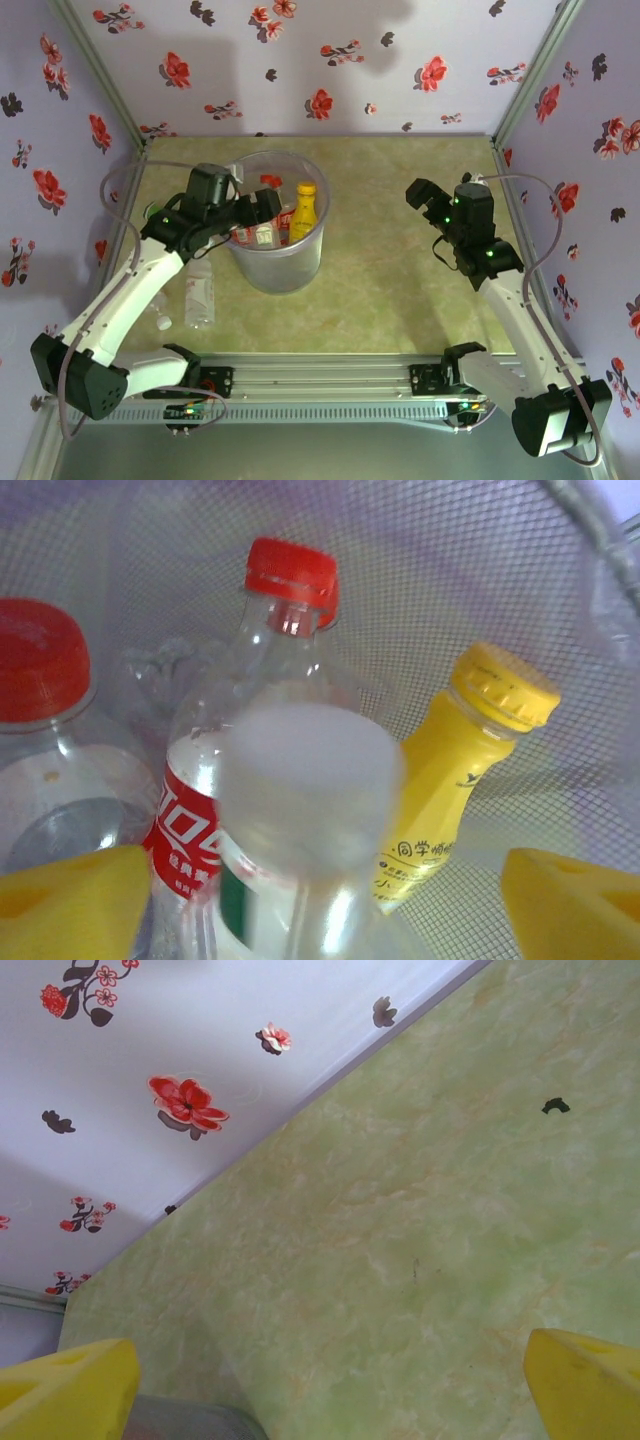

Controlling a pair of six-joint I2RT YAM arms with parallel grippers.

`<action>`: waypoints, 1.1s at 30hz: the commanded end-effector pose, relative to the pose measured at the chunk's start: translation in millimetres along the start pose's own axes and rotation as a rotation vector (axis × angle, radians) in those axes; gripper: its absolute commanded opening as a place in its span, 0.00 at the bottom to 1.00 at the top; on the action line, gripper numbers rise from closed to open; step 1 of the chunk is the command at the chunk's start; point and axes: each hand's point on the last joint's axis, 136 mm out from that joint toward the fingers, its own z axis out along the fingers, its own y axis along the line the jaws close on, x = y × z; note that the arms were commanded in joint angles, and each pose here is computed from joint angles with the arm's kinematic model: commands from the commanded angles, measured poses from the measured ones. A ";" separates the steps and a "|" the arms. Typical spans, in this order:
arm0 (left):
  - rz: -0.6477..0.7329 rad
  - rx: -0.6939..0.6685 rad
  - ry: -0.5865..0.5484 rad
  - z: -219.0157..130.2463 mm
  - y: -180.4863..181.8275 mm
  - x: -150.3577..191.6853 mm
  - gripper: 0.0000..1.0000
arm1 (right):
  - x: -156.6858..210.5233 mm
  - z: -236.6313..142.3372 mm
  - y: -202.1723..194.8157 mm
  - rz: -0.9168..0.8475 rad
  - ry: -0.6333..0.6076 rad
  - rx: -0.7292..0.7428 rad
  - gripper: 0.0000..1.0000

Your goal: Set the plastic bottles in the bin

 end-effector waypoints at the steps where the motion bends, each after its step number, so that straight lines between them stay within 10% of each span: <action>1: 0.083 0.041 -0.076 -23.8 -20.3 -25.8 0.99 | -3.1 0.9 0.7 -0.011 -0.016 -0.011 0.99; 17: 0.173 -0.034 -0.023 21.3 -19.2 -22.4 0.47 | -0.2 1.9 -4.6 -0.021 -0.008 0.009 0.99; 33: 0.121 -0.022 0.118 69.4 -15.8 34.7 0.38 | 4.4 4.6 -6.4 -0.001 -0.002 0.002 0.99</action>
